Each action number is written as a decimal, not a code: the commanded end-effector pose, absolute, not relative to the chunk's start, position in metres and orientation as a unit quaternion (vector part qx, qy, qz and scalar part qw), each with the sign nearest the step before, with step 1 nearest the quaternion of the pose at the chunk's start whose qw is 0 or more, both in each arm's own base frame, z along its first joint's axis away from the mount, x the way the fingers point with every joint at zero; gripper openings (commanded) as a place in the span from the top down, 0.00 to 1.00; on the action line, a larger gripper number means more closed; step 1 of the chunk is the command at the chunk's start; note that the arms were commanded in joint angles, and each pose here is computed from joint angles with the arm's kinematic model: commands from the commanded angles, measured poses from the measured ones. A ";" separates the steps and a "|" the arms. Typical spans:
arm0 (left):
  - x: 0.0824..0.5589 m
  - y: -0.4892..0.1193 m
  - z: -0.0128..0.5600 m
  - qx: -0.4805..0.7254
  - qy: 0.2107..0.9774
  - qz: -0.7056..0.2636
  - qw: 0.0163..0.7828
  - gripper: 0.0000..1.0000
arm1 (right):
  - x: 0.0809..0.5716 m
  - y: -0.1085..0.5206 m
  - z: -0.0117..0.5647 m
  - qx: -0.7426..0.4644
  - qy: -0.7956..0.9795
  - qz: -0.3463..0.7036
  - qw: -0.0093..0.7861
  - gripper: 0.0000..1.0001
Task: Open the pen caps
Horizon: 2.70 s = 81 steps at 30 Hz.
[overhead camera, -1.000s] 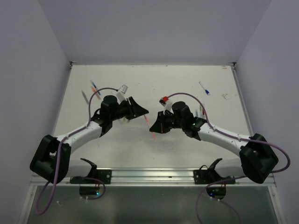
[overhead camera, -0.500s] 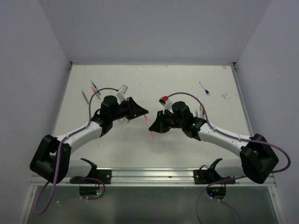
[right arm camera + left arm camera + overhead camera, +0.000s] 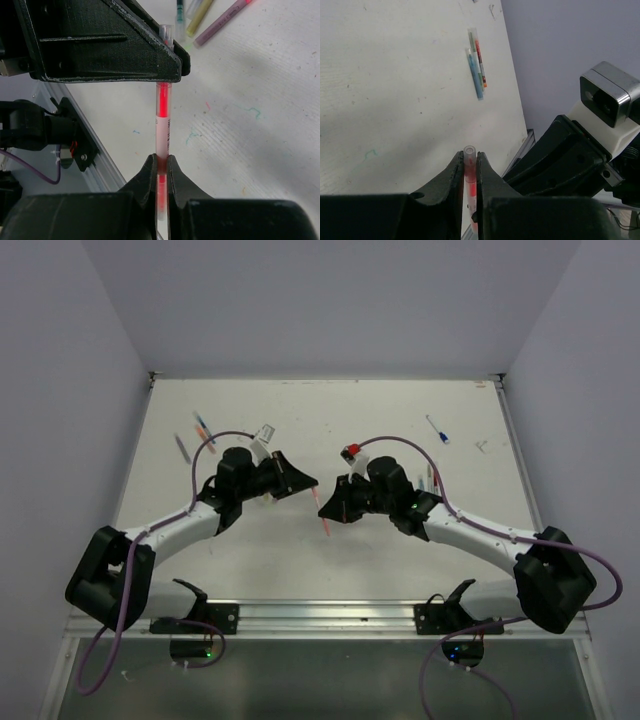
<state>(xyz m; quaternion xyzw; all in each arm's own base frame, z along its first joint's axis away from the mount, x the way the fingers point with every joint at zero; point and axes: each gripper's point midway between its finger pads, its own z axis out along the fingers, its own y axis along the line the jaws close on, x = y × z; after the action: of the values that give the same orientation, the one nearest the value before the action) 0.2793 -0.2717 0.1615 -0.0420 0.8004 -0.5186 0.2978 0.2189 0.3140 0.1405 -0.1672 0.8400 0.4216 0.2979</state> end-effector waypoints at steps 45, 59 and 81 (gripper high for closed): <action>0.348 -0.269 0.121 -0.027 0.885 -0.372 0.279 1.00 | 0.286 0.221 0.057 -0.085 0.944 0.086 0.306 1.00; 0.333 -0.280 0.064 0.010 0.909 -0.337 0.246 1.00 | 0.337 0.217 0.043 -0.053 0.955 0.093 0.278 1.00; 0.322 -0.255 0.014 -0.006 0.942 -0.249 0.223 0.80 | 0.339 0.218 0.026 -0.058 0.959 0.089 0.263 0.65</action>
<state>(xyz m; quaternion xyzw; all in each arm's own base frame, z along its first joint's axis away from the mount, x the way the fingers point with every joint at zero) 0.3225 -0.2621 0.0231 -0.0132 0.9370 -0.2706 0.2204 0.3314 0.2139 0.0178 -0.0550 0.9629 0.0800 0.2518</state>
